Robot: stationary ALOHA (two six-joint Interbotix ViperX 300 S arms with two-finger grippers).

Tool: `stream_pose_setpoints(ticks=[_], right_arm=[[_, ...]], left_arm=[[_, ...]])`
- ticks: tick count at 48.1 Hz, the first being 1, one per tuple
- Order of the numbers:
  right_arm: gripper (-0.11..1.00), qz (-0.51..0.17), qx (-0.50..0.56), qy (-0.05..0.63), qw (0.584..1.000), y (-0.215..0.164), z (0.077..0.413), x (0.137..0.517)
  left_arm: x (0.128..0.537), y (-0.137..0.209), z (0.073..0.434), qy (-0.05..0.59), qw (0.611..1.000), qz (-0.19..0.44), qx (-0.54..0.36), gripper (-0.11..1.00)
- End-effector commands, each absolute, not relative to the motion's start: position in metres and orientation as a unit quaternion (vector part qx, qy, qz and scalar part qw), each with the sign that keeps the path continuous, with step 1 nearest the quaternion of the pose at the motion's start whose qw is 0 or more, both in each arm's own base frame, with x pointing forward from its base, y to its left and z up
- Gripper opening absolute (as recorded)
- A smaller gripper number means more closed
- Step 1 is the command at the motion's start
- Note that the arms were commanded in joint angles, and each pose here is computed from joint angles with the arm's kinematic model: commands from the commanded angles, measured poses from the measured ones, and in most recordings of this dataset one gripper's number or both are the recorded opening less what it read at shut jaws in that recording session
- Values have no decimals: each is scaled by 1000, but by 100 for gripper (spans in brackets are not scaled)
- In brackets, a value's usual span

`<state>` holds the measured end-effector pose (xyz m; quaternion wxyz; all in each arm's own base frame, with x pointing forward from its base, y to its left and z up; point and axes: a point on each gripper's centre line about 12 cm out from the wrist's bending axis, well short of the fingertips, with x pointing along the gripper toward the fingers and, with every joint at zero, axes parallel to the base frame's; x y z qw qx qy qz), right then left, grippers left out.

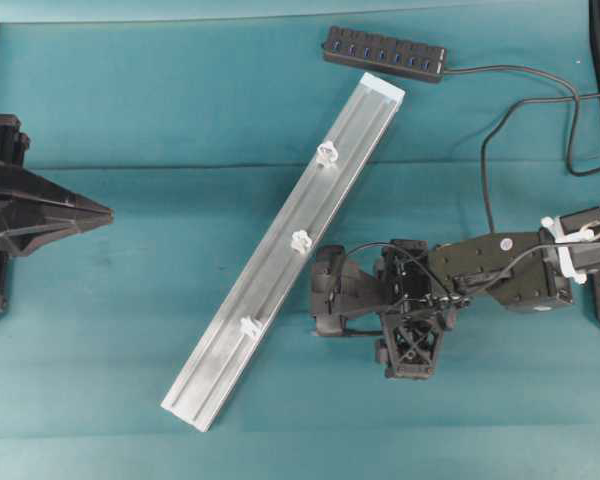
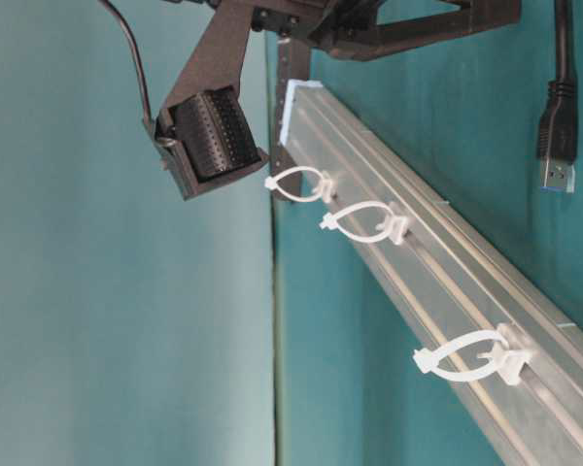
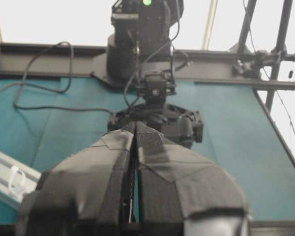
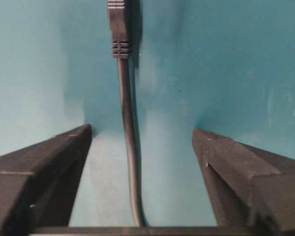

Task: Pass the USB cable through three rings with both arms.
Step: 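Move the right gripper down to the black USB cable near its plug and grasp it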

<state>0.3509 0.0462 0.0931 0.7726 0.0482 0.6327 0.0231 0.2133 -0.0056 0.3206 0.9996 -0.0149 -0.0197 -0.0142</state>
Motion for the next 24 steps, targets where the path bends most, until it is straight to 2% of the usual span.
stream_pose_setpoints(ticks=[1, 6, 9, 24], right_arm=[[74, 27, 50, 643, 764, 54, 82, 350], [59, 30, 48, 646, 761, 56, 80, 349], [53, 31, 46, 646, 761, 57, 79, 348], [53, 43, 35, 648, 759, 65, 78, 347]], left_arm=[[215, -6, 329, -30, 999, -15, -14, -1], [214, -6, 330, -31, 999, -15, -14, -1], [214, -6, 330, -31, 999, -15, -14, -1], [214, -5, 328, -30, 999, -13, -13, -1]])
